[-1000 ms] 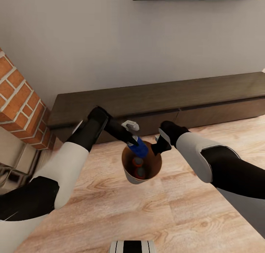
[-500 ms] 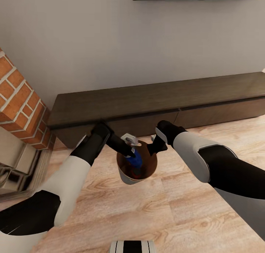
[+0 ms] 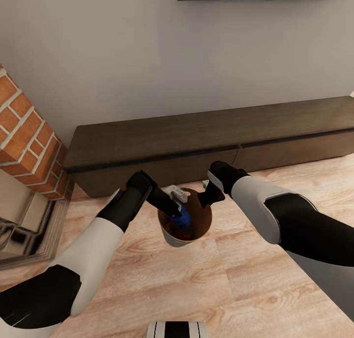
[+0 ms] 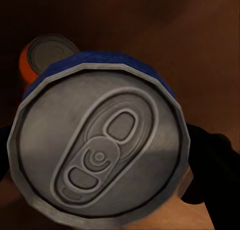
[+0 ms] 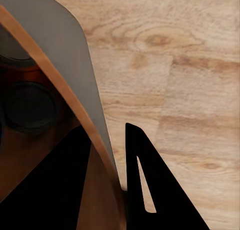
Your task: Put the three can of soda from the living room inside the tash can in the kitchen.
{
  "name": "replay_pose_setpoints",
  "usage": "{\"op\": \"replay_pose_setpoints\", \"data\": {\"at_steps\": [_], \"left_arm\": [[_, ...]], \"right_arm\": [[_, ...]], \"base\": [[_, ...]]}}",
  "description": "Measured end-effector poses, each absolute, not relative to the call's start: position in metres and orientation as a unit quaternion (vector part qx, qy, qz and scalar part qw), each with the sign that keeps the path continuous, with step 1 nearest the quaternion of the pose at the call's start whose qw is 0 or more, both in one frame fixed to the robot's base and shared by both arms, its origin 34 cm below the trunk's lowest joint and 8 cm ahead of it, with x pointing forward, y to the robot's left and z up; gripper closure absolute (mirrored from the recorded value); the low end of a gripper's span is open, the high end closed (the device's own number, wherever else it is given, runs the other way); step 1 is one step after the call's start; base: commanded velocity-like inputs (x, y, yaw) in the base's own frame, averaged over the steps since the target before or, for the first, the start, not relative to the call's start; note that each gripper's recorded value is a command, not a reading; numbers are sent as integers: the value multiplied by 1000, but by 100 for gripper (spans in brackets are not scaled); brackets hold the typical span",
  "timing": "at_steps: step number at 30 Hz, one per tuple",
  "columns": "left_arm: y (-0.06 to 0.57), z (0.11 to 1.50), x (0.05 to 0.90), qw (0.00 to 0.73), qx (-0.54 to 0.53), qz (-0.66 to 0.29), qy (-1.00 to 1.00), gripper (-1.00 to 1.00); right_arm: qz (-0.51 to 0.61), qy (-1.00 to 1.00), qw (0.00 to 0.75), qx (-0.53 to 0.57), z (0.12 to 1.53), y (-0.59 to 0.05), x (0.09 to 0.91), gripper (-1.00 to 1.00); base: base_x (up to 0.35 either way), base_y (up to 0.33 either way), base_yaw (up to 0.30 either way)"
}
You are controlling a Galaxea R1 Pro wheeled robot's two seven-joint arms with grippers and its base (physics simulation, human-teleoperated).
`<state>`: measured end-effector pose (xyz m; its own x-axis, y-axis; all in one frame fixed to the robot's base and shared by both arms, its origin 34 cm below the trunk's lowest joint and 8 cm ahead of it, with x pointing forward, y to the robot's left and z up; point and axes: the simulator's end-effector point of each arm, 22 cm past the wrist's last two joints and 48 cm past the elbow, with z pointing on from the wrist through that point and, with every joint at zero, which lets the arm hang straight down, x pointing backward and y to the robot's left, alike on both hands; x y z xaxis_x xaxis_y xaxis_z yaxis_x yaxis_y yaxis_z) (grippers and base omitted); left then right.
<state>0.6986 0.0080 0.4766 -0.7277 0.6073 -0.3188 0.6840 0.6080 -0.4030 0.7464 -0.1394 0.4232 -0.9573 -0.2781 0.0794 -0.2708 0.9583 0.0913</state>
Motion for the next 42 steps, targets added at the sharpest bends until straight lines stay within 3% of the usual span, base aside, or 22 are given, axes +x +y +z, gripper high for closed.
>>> {"op": "replay_pose_setpoints", "data": {"at_steps": [14, 15, 42], "left_arm": [[9, 475, 698, 81, 370, -245, 893, 100], [9, 475, 698, 81, 370, -245, 893, -100], [13, 480, 701, 92, 386, -253, 882, -100]], "right_arm": [[-42, -989, 46, 137, 423, -138, 746, 100], [-42, -989, 46, 137, 423, -138, 746, 100], [-39, -988, 44, 140, 423, -139, 747, 100]], "base": [[0, 0, 0], [0, 0, 0], [0, 0, 0]]}}
